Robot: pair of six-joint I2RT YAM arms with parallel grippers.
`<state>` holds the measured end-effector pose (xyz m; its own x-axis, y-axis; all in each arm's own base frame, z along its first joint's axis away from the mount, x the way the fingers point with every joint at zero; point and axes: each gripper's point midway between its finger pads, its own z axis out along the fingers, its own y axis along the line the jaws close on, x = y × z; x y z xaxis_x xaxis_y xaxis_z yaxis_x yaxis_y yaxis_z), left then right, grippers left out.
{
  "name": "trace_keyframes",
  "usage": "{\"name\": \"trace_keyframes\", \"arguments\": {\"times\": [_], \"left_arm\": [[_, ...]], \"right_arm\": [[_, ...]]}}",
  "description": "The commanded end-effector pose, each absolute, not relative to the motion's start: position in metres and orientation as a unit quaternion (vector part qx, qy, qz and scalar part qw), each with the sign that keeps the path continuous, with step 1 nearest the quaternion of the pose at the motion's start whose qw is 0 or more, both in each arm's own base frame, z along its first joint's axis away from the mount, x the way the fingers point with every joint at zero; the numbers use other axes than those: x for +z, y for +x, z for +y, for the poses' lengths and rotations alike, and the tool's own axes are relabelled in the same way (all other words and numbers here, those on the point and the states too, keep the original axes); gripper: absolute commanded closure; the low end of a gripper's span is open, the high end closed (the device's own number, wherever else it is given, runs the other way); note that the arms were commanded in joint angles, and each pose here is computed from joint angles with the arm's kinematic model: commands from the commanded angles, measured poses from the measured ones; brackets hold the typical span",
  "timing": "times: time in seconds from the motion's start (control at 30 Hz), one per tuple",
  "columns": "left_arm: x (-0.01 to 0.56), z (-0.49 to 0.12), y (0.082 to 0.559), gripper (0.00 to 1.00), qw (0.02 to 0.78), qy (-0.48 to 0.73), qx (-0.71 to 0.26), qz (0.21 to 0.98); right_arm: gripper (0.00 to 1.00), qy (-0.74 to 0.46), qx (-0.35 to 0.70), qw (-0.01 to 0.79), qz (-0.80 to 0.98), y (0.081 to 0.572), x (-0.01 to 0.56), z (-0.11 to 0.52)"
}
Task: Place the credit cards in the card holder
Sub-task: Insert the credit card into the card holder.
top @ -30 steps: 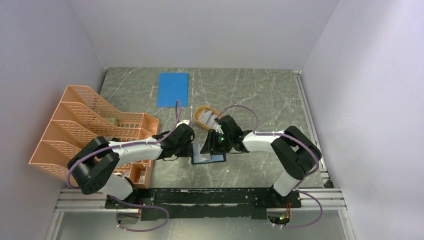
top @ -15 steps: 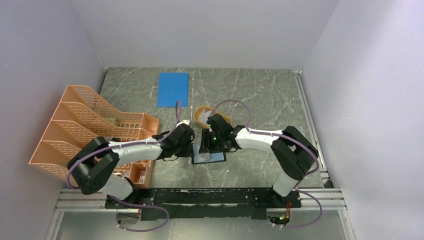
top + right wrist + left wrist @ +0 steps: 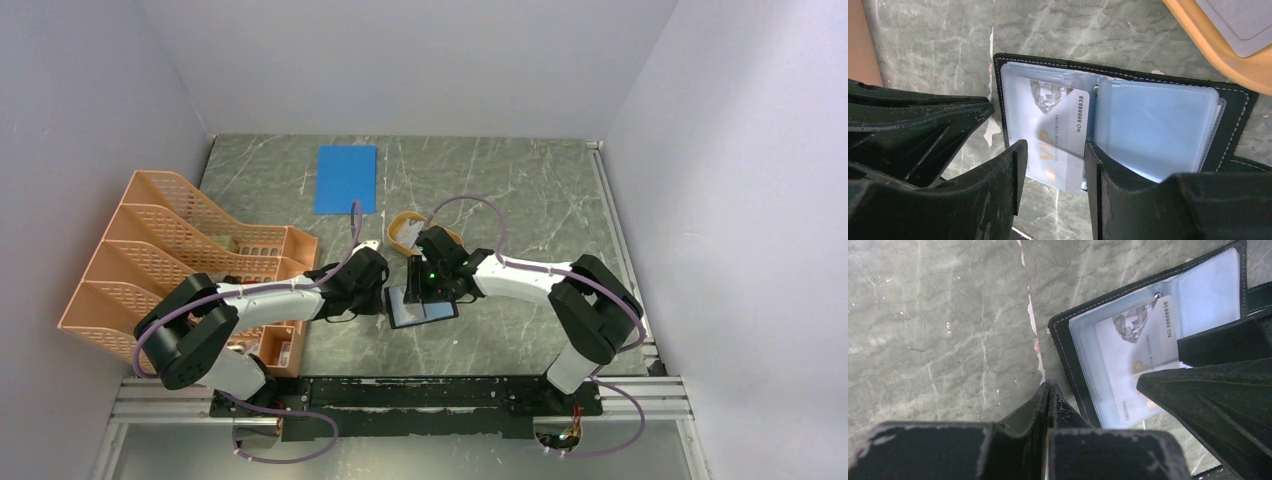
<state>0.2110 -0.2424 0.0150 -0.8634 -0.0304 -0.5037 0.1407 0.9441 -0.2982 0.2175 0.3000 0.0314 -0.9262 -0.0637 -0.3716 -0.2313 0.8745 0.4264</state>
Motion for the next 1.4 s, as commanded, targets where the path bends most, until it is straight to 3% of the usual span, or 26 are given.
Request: {"name": "trace_keyframes", "arguments": {"times": [0.0, 0.57, 1.0, 1.27, 1.37], "left_arm": [[0.007, -0.242, 0.201, 0.95, 0.237, 0.038, -0.169, 0.956], [0.005, -0.248, 0.2, 0.95, 0.233, 0.049, -0.176, 0.955], [0.012, -0.239, 0.205, 0.95, 0.254, 0.031, -0.163, 0.953], [0.036, -0.235, 0.211, 0.76, 0.292, 0.018, -0.178, 0.94], [0.044, -0.232, 0.213, 0.74, 0.302, 0.017, -0.177, 0.937]], "right_arm": [[0.51, -0.084, 0.253, 0.163, 0.95, 0.211, 0.025, 0.307], [0.54, -0.131, 0.263, 0.173, 0.94, 0.2, 0.031, 0.337], [0.5, -0.133, 0.274, 0.219, 0.927, 0.203, 0.047, 0.342], [0.39, -0.121, 0.277, 0.232, 0.925, 0.204, 0.057, 0.337], [0.38, -0.12, 0.275, 0.235, 0.925, 0.204, 0.06, 0.336]]}}
